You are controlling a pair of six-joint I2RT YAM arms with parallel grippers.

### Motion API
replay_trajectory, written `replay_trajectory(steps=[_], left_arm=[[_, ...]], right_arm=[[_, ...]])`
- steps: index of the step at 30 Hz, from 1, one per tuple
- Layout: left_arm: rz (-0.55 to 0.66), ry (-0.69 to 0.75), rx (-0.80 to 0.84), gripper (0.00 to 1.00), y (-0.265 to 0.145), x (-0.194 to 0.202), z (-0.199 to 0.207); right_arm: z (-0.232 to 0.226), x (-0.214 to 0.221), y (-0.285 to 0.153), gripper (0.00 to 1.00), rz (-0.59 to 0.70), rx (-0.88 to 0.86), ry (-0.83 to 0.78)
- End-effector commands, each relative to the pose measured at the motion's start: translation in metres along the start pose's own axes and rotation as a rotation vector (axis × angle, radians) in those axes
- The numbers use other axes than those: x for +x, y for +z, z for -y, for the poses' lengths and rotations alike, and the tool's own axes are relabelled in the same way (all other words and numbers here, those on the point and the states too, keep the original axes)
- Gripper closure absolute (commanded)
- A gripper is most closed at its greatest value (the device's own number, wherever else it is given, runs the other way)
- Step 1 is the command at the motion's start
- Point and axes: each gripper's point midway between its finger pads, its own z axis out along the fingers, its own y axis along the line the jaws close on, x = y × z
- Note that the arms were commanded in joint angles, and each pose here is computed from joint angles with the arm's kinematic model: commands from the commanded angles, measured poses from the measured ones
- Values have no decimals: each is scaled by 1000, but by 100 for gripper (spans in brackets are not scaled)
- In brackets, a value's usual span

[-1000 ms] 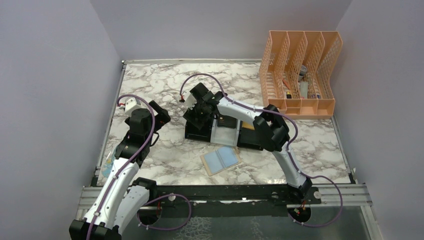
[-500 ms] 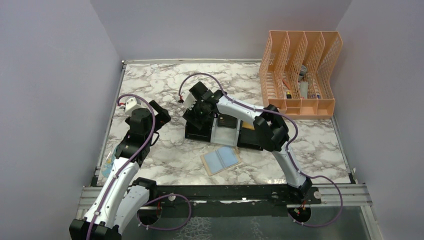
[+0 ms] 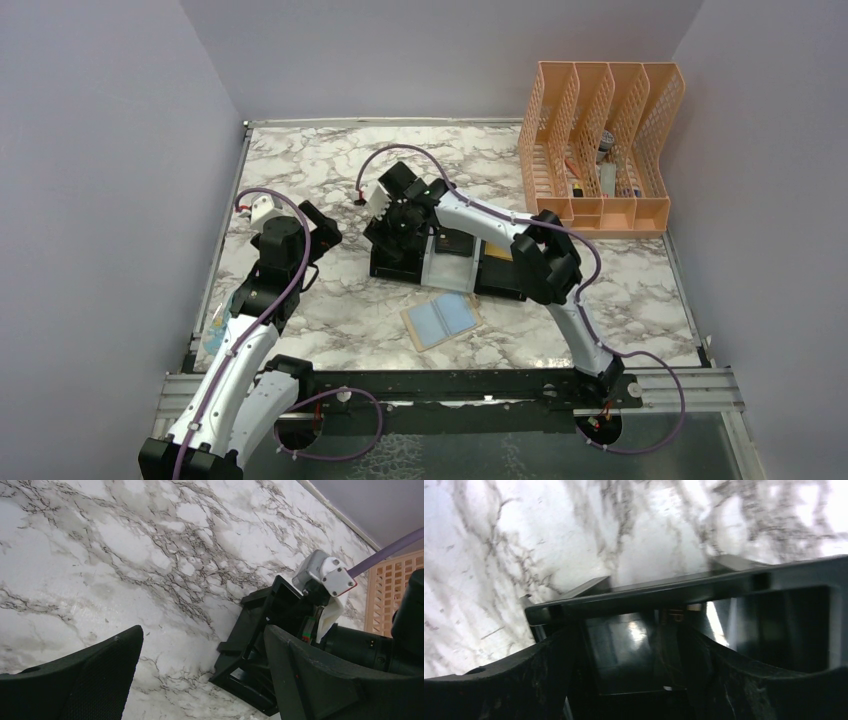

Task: Take the credit cards out of the card holder

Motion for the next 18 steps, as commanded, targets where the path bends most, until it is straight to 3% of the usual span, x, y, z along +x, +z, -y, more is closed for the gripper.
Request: replay_trajectory(steps=[1, 8, 18], left_arm=[[30, -13, 43, 6, -4, -14, 12], [35, -4, 42, 6, -5, -16, 12], [26, 5, 40, 6, -3, -13, 11]], right_arm=[[34, -34, -29, 24, 75, 223, -35], [53, 4, -4, 18, -53, 269, -18], [24, 55, 25, 18, -168, 71, 54]])
